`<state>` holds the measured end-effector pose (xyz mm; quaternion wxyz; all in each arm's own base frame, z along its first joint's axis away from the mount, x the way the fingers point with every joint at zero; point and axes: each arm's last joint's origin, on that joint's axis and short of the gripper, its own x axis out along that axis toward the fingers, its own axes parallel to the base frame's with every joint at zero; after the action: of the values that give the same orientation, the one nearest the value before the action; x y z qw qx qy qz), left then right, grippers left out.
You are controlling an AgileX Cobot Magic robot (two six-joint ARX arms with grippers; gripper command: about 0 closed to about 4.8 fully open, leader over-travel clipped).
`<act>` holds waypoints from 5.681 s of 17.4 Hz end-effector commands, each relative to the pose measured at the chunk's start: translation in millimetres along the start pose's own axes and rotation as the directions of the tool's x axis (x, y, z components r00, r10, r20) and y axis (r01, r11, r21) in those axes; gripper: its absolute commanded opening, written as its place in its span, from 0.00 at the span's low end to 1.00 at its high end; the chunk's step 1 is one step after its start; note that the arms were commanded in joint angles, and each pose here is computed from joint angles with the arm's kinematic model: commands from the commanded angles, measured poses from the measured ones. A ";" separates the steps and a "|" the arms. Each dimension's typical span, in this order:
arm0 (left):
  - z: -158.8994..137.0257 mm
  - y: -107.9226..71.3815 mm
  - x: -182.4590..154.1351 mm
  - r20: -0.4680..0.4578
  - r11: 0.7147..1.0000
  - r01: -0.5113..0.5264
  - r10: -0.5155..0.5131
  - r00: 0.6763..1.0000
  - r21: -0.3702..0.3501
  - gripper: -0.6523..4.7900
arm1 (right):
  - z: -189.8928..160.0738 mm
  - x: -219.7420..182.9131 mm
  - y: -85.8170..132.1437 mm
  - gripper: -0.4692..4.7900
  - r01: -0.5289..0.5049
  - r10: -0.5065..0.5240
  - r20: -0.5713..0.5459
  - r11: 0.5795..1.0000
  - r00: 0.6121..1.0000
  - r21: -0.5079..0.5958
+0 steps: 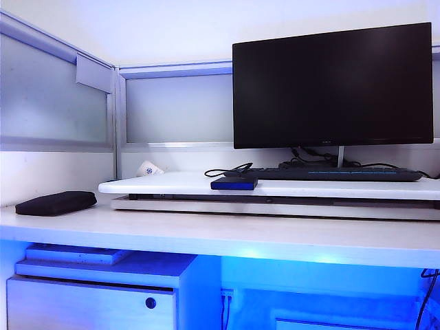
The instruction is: Unplug the data cable of the portable hard drive.
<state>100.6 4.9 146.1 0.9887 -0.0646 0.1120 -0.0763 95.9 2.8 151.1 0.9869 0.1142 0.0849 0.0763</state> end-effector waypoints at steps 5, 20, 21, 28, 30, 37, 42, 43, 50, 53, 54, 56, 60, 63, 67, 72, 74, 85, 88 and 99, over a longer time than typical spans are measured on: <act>0.6 0.8 0.1 0.011 1.000 -0.024 0.024 1.000 0.002 0.11 | 0.4 0.1 -0.5 0.08 0.017 -0.017 0.016 1.000 1.000 -0.007; 55.6 -16.7 -17.1 0.417 0.911 0.398 -0.320 0.851 -0.114 0.87 | 28.6 -4.9 9.0 0.60 -0.168 0.129 0.284 0.978 0.950 0.121; 61.8 -18.1 -20.0 0.433 0.904 0.408 -0.321 0.842 -0.123 0.91 | 32.9 -6.6 10.5 0.60 -0.186 0.146 0.309 0.977 0.940 0.106; 100.0 -27.3 -40.3 0.518 0.847 0.496 -0.341 0.784 -0.192 0.92 | 69.1 -24.7 22.0 0.61 -0.215 0.175 0.409 0.975 0.895 0.053; 117.7 -30.6 -45.8 0.532 0.829 0.520 -0.351 0.771 -0.207 0.92 | 78.1 -30.2 25.1 0.61 -0.218 0.179 0.423 0.975 0.888 0.046; 155.9 -28.5 -22.5 0.493 0.745 0.596 -0.413 0.766 -0.301 0.98 | 105.3 -37.6 32.5 0.61 -0.225 0.186 0.443 0.974 0.877 0.037; 151.4 -26.2 24.8 0.412 0.585 0.650 -0.503 0.760 -0.485 0.99 | 157.6 -26.6 41.5 0.62 -0.221 0.184 0.435 0.975 0.882 0.037; 149.3 -30.9 34.0 0.407 0.557 0.659 -0.519 0.752 -0.506 0.99 | 162.7 -20.8 41.4 0.63 -0.218 0.180 0.422 0.975 0.888 0.043; 119.4 -85.9 102.0 0.238 0.439 0.600 -0.638 0.732 -0.669 1.00 | 178.3 21.8 36.6 0.85 -0.214 0.178 0.339 0.974 0.924 0.072; 113.6 -96.6 142.7 0.149 0.397 0.547 -0.694 0.705 -0.737 1.00 | 180.8 34.0 35.5 0.85 -0.225 0.192 0.305 0.971 0.933 0.078; 113.0 -99.1 157.3 0.142 0.382 0.540 -0.705 0.695 -0.750 1.00 | 182.3 37.6 35.0 0.85 -0.222 0.189 0.296 0.972 0.936 0.082; 112.6 -103.0 182.4 0.127 0.371 0.516 -0.705 0.697 -0.772 1.00 | 184.9 44.5 34.2 0.85 -0.219 0.187 0.285 0.972 0.940 0.087; 107.2 -109.4 223.8 0.088 0.363 0.491 -0.729 0.679 -0.792 1.00 | 188.0 63.1 31.2 0.85 -0.215 0.184 0.254 0.972 0.950 0.098; 98.7 -111.5 247.3 0.066 0.366 0.467 -0.726 0.684 -0.805 1.00 | 189.5 84.0 27.3 0.85 -0.206 0.178 0.229 0.973 0.957 0.105; 76.7 -112.6 267.2 0.012 0.374 0.418 -0.734 0.679 -0.828 1.00 | 188.8 110.2 28.0 0.85 -0.221 0.197 0.203 0.969 0.959 0.107; 45.7 -113.7 290.5 -0.051 0.372 0.337 -0.734 0.677 -0.865 1.00 | 185.5 140.4 40.4 0.85 -0.257 0.247 0.143 0.965 0.958 0.058; 43.1 -116.4 302.4 -0.048 0.361 0.331 -0.736 0.675 -0.872 1.00 | 185.9 151.2 43.3 0.85 -0.264 0.257 0.126 0.963 0.958 0.046; 38.1 -144.8 357.4 -0.073 0.344 0.315 -0.768 0.636 -0.885 1.00 | 177.1 173.3 43.3 0.85 -0.261 0.258 0.076 0.965 0.963 0.033; 38.3 -145.4 361.3 -0.067 0.349 0.316 -0.757 0.650 -0.882 1.00 | 178.3 173.1 43.6 0.85 -0.263 0.261 0.088 0.965 0.961 0.014; 37.4 -150.9 380.2 -0.069 0.365 0.298 -0.725 0.685 -0.882 1.00 | 171.5 183.9 41.6 0.85 -0.258 0.256 0.057 0.966 0.965 0.020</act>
<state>452.3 -201.1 121.5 0.6996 -0.5281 0.3364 -0.3441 300.7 37.1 293.5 0.9688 0.1428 0.0558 0.1949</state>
